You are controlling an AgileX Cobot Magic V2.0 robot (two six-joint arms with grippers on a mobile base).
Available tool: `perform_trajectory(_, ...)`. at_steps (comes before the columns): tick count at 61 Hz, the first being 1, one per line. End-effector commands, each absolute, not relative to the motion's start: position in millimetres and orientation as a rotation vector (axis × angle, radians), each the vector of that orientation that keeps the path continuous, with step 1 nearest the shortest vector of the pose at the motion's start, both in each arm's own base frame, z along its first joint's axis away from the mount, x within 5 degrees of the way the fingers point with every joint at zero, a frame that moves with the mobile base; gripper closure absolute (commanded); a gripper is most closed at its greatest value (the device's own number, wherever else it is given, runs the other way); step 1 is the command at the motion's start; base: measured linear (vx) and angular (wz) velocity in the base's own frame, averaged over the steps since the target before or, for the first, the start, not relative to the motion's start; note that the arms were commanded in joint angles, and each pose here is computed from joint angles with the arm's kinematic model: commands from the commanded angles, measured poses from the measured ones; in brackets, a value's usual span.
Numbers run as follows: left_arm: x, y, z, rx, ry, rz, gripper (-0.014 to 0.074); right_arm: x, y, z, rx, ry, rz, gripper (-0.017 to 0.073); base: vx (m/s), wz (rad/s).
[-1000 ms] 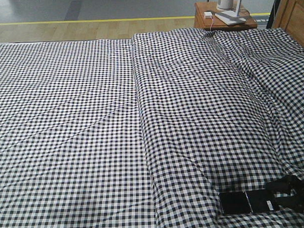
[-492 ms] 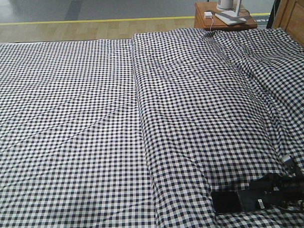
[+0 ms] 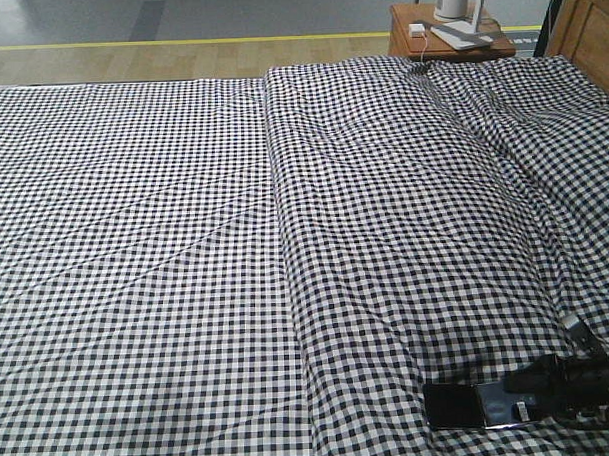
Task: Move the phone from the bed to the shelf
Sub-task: 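Close the right gripper on the phone's long edge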
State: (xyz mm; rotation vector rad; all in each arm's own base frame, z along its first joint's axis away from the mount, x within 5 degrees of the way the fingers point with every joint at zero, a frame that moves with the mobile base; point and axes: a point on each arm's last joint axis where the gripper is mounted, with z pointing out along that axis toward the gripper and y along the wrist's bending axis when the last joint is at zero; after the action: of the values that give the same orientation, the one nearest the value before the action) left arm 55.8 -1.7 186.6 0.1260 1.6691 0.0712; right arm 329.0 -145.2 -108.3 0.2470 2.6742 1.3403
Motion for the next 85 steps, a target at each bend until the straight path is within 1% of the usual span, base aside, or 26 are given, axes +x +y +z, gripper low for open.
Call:
perform_trajectory(1,55,-2,201,0.105,1.572,0.064,0.0592,339,-148,-83,0.138,2.596,1.395,0.0183,0.00,0.00)
perform_trajectory(4,55,-2,201,0.105,1.572,0.064,0.0592,339,-148,-83,0.126,2.594,1.392,0.0231,0.00,0.00)
perform_trajectory(10,55,-2,201,0.105,1.572,0.064,0.0592,339,-148,-83,0.118,2.592,1.390,0.0358,0.00,0.00)
perform_trajectory(19,55,-2,201,0.105,1.572,0.064,0.0592,339,-148,-82,0.087,2.582,1.390,0.0578,0.00,0.00)
perform_trajectory(26,55,-2,201,0.105,1.572,0.064,0.0592,339,-147,-81,0.061,2.563,1.412,0.0571,0.00,0.00)
perform_trajectory(41,55,-2,201,0.105,1.572,0.064,0.0592,338,-144,-70,0.022,2.490,1.520,0.0568,0.00,0.00)
perform_trajectory(45,55,-2,201,0.105,1.572,0.064,0.0592,341,-146,-64,0.026,2.493,1.507,0.0567,0.00,0.00)
perform_trajectory(62,55,-2,201,0.105,1.572,0.064,0.0592,359,-159,-11,-0.026,2.472,1.383,0.0566,0.00,0.00)
perform_trajectory(75,55,-2,201,0.105,1.572,0.064,0.0592,372,-165,47,-0.027,2.470,1.278,0.0564,0.00,0.00)
perform_trajectory(80,55,-2,201,0.105,1.572,0.064,0.0592,378,-161,75,-0.071,2.468,1.227,0.0563,0.00,0.00)
perform_trajectory(85,55,-2,201,0.105,1.572,0.064,0.0592,384,-153,104,-0.147,2.447,1.170,0.0563,0.00,0.00)
